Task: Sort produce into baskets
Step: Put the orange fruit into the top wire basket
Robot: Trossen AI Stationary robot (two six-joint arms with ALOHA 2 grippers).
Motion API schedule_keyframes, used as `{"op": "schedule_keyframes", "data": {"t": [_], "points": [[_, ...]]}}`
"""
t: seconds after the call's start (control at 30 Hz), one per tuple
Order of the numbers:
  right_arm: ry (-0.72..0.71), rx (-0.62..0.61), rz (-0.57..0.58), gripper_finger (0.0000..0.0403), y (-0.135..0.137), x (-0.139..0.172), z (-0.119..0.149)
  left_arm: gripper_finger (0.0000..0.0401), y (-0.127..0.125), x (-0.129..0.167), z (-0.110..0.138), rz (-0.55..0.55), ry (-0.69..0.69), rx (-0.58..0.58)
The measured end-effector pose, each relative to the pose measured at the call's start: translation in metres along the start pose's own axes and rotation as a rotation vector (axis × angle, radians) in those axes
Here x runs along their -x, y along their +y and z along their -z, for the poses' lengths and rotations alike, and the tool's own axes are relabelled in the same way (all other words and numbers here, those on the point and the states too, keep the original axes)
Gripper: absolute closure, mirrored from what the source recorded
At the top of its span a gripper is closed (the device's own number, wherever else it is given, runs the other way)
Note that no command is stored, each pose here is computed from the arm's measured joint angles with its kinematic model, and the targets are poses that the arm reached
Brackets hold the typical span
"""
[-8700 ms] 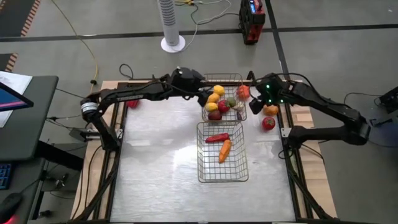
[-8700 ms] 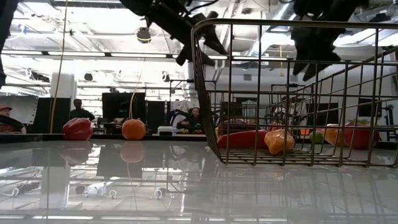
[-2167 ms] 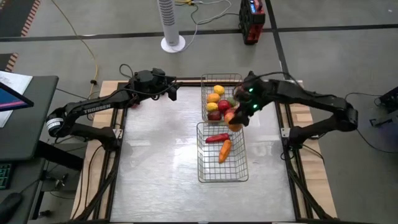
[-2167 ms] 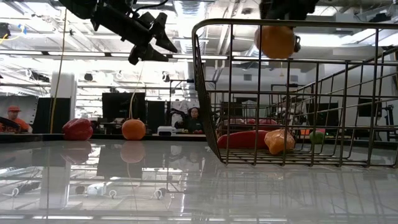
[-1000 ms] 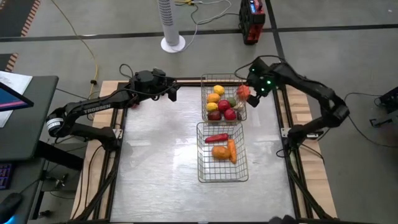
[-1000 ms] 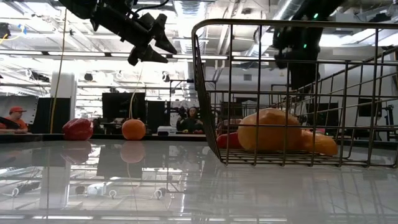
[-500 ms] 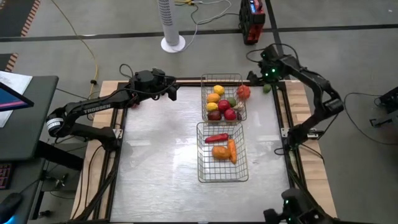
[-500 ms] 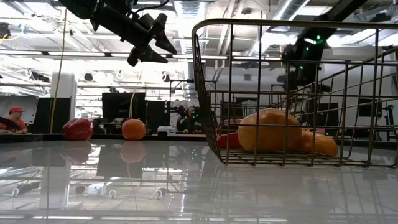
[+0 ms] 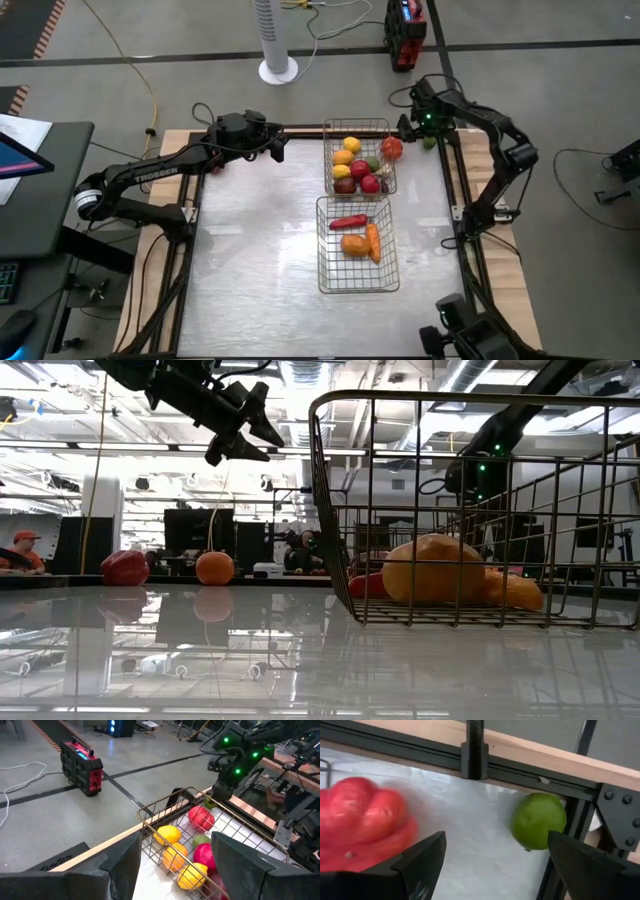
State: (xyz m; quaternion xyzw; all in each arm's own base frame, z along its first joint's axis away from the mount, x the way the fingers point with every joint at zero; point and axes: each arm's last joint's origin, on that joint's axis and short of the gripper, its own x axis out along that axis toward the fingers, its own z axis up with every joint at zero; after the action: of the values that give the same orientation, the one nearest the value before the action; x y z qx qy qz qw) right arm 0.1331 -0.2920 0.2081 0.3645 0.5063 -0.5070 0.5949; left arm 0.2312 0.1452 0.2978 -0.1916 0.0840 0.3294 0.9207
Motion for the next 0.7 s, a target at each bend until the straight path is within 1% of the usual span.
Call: {"op": "schedule_keyframes", "data": {"t": [0.17,0.3,0.43,0.53,0.7], "points": [[-0.032,-0.030,0.010,0.0043,0.002,-0.004,-0.004,0.0175,0.000,0.000,0.000,0.000,0.000,0.002],[-0.057,-0.077,0.007,0.0072,0.000,-0.004,-0.007,0.0175,0.000,0.000,0.000,0.000,0.000,0.001],[-0.046,-0.087,0.007,0.0100,0.000,-0.003,-0.006,0.0175,0.000,0.000,0.000,0.000,0.000,0.001],[-0.008,-0.071,-0.007,0.0110,0.000,0.004,-0.006,0.0175,0.000,0.000,0.000,0.000,0.000,0.001],[-0.023,-0.005,-0.010,0.0112,0.000,0.017,-0.013,0.0175,0.000,0.000,0.000,0.000,0.000,-0.001]]}}
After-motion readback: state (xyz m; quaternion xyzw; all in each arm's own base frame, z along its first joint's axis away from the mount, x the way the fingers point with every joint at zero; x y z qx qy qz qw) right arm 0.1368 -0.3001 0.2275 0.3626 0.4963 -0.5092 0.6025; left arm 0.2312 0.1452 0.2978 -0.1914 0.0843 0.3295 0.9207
